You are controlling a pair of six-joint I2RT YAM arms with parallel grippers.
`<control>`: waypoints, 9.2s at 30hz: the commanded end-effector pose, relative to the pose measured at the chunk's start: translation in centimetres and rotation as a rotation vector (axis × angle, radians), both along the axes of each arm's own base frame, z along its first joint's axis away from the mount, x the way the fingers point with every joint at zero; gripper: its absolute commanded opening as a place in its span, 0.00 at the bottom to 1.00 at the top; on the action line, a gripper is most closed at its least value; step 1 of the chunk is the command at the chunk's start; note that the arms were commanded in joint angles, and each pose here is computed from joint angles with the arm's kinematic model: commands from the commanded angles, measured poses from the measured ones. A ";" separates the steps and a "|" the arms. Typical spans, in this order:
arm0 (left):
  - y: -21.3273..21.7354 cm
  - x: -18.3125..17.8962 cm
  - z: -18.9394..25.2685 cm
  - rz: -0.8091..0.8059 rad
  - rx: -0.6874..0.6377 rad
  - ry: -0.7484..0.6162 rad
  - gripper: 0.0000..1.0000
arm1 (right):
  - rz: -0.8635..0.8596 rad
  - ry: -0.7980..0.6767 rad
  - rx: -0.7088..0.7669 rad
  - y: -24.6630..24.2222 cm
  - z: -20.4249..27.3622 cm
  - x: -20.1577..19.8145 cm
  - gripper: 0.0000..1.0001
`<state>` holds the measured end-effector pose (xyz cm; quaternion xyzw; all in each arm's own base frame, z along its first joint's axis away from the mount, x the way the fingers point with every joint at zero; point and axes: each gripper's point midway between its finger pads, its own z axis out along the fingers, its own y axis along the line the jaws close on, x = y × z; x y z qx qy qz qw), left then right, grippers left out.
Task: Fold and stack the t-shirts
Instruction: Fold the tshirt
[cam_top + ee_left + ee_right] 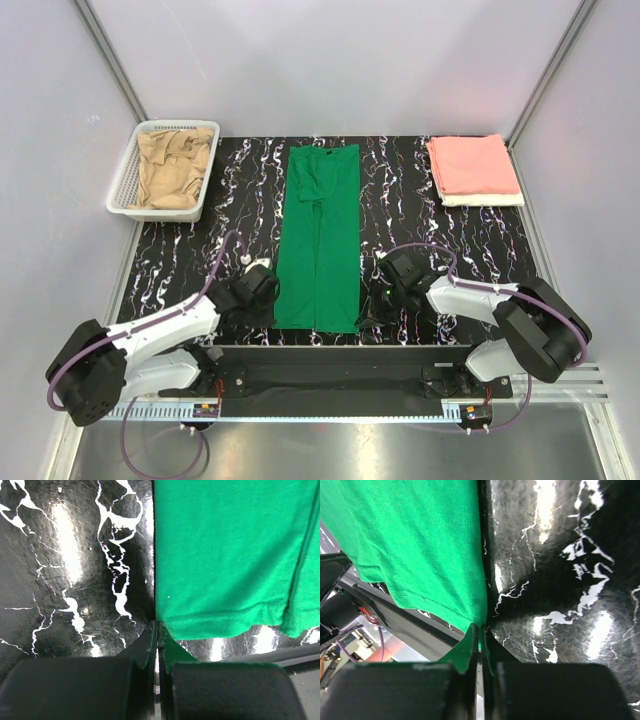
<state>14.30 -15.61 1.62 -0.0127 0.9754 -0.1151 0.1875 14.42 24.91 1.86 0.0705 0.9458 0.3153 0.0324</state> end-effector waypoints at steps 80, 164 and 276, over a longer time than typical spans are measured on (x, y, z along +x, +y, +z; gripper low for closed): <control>-1.3 -2.2 0.4 0.132 -0.318 0.031 0.38 | -0.079 -0.046 0.052 -1.5 0.7 -1.9 0.00; -3.3 19.0 6.5 0.046 -0.290 -0.059 0.00 | 0.015 -0.401 -0.142 -0.2 6.1 19.0 0.00; -4.5 23.4 4.7 -0.026 -0.331 -0.123 0.43 | 0.063 -0.309 -0.007 -3.3 2.6 24.6 0.39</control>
